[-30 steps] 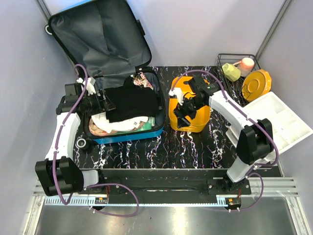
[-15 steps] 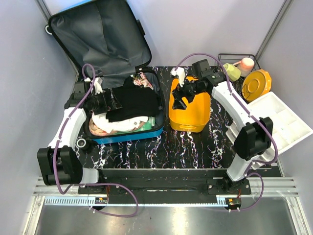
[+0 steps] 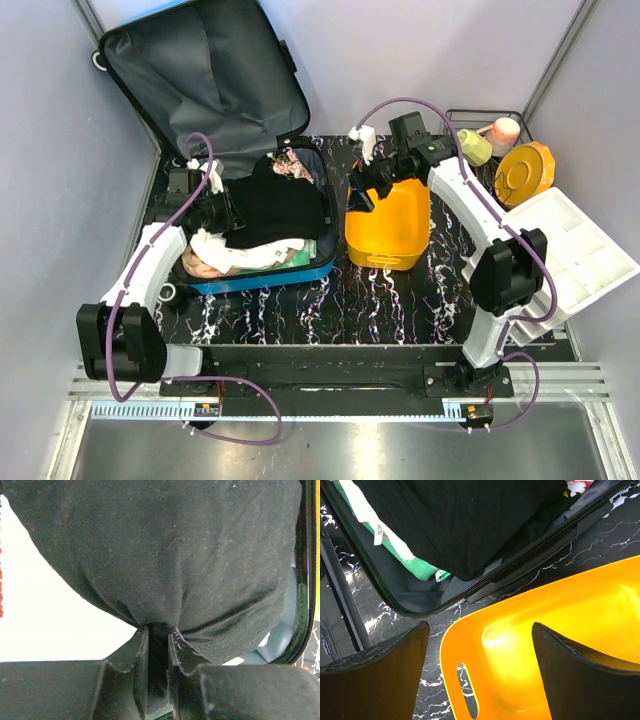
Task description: Open, take out, and arrange the luggage
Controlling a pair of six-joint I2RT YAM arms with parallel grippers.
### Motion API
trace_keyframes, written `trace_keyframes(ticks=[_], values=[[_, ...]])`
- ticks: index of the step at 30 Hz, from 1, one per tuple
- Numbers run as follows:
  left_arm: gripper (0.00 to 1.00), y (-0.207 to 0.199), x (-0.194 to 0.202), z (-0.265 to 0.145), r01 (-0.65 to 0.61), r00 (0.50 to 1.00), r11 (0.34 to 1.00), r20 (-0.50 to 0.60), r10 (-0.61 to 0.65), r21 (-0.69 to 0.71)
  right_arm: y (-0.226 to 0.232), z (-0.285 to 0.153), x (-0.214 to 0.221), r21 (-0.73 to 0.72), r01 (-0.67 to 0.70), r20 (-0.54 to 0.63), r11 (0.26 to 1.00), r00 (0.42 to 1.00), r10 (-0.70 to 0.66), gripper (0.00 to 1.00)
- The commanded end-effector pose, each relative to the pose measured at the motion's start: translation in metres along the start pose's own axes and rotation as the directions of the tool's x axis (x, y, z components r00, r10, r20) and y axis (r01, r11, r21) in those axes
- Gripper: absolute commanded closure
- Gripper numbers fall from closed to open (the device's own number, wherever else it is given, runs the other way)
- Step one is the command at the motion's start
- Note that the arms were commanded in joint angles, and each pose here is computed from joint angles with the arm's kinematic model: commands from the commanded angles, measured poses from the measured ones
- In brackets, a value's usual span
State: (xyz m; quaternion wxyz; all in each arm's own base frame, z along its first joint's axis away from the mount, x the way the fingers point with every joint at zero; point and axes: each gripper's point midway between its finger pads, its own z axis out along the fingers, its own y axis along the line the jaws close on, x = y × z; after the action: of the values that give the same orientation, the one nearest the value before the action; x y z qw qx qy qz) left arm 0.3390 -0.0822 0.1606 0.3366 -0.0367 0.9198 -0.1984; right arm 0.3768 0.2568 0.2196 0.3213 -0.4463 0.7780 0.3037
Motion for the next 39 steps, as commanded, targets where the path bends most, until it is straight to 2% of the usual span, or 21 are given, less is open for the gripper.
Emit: trace_keyframes(ticks=[1, 3, 7, 9, 15, 24, 29, 33, 39], values=[[0.94, -0.026, -0.024, -0.016, -0.056, 0.997, 0.996, 0.056, 0.052, 0.074, -0.002, -0.002, -0.029, 0.001, 0.005, 0.075, 1.000, 0.997, -0.005, 0.07], [1.00, -0.028, -0.037, -0.028, -0.074, 0.993, 0.995, 0.101, 0.067, 0.070, -0.003, -0.001, -0.031, 0.000, -0.011, 0.081, 1.000, 0.997, 0.011, 0.07], [1.00, -0.024, -0.054, -0.060, -0.073, 0.984, 0.996, 0.166, 0.062, 0.060, -0.002, 0.001, -0.045, -0.026, -0.043, 0.124, 0.999, 0.991, 0.046, 0.07], [1.00, -0.002, -0.065, -0.075, -0.020, 0.981, 0.999, 0.193, 0.014, 0.027, 0.002, 0.002, -0.052, -0.052, -0.086, 0.145, 0.995, 0.985, 0.092, 0.07], [1.00, 0.043, -0.052, -0.078, 0.024, 0.989, 0.997, 0.149, -0.014, -0.068, 0.011, 0.023, -0.063, -0.157, -0.170, 0.167, 0.973, 0.966, 0.195, 0.07], [1.00, 0.052, -0.037, -0.062, 0.012, 0.997, 0.998, 0.082, -0.007, -0.058, 0.027, 0.071, -0.073, -0.274, -0.369, 0.102, 0.888, 0.907, 0.409, 0.04], [1.00, 0.049, -0.037, -0.059, 0.014, 0.997, 0.999, 0.081, -0.011, -0.033, 0.044, 0.097, -0.071, -0.306, -0.368, 0.058, 0.878, 0.913, 0.404, 0.09], [1.00, 0.048, -0.034, -0.058, 0.016, 0.997, 0.999, 0.079, -0.014, -0.029, 0.053, 0.111, -0.072, -0.331, -0.374, 0.040, 0.866, 0.912, 0.409, 0.24], [1.00, 0.048, -0.032, -0.058, 0.027, 0.996, 0.999, 0.082, -0.024, -0.029, 0.060, 0.129, -0.064, -0.331, -0.406, 0.007, 0.852, 0.902, 0.432, 0.24]])
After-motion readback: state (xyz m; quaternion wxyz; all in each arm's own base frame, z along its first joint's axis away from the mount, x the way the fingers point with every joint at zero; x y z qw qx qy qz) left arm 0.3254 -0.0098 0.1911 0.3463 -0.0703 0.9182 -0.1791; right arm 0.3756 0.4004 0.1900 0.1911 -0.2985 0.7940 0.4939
